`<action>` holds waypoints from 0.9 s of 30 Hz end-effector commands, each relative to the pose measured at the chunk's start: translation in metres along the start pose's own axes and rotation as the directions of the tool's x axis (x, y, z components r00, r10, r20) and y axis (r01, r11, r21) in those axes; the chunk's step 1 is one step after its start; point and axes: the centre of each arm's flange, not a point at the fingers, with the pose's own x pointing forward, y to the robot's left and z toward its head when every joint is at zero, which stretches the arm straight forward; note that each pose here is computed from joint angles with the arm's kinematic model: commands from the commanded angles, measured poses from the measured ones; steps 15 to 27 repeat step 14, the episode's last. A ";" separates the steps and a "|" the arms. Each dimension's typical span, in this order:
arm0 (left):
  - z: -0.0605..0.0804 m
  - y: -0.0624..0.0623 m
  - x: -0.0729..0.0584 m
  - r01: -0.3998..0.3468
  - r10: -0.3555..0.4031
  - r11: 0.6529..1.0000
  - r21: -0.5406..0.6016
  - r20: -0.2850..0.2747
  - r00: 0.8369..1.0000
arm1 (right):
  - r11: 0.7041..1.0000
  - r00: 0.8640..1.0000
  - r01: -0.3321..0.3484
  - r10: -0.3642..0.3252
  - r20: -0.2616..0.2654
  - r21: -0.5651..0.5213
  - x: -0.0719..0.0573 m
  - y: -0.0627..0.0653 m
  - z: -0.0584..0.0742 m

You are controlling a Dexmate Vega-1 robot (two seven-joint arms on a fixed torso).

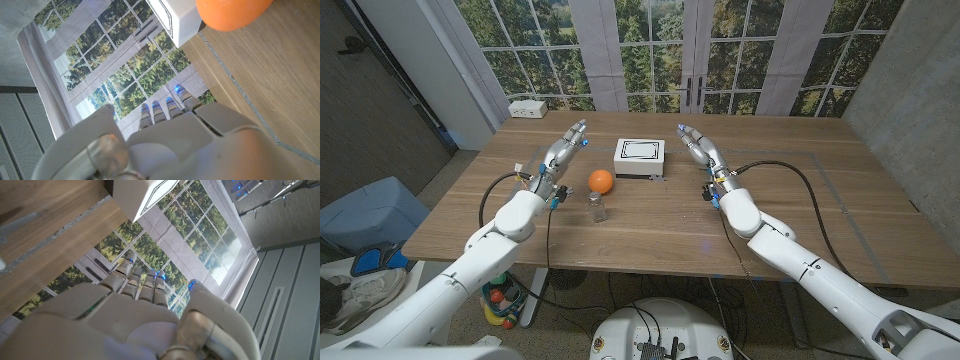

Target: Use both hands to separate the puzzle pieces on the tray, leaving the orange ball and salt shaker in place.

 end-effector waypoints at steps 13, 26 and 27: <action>-0.006 -0.011 0.004 -0.009 0.012 0.986 -0.167 0.018 1.000 | 0.851 0.963 0.219 -0.268 0.036 0.477 -0.010 -0.067 -0.039; -0.007 -0.011 0.004 -0.012 0.015 0.985 -0.171 0.015 1.000 | 0.835 0.956 0.237 -0.290 0.032 0.496 -0.010 -0.073 -0.042; -0.007 -0.011 0.004 -0.012 0.015 0.985 -0.171 0.015 1.000 | 0.835 0.956 0.237 -0.290 0.032 0.496 -0.010 -0.073 -0.042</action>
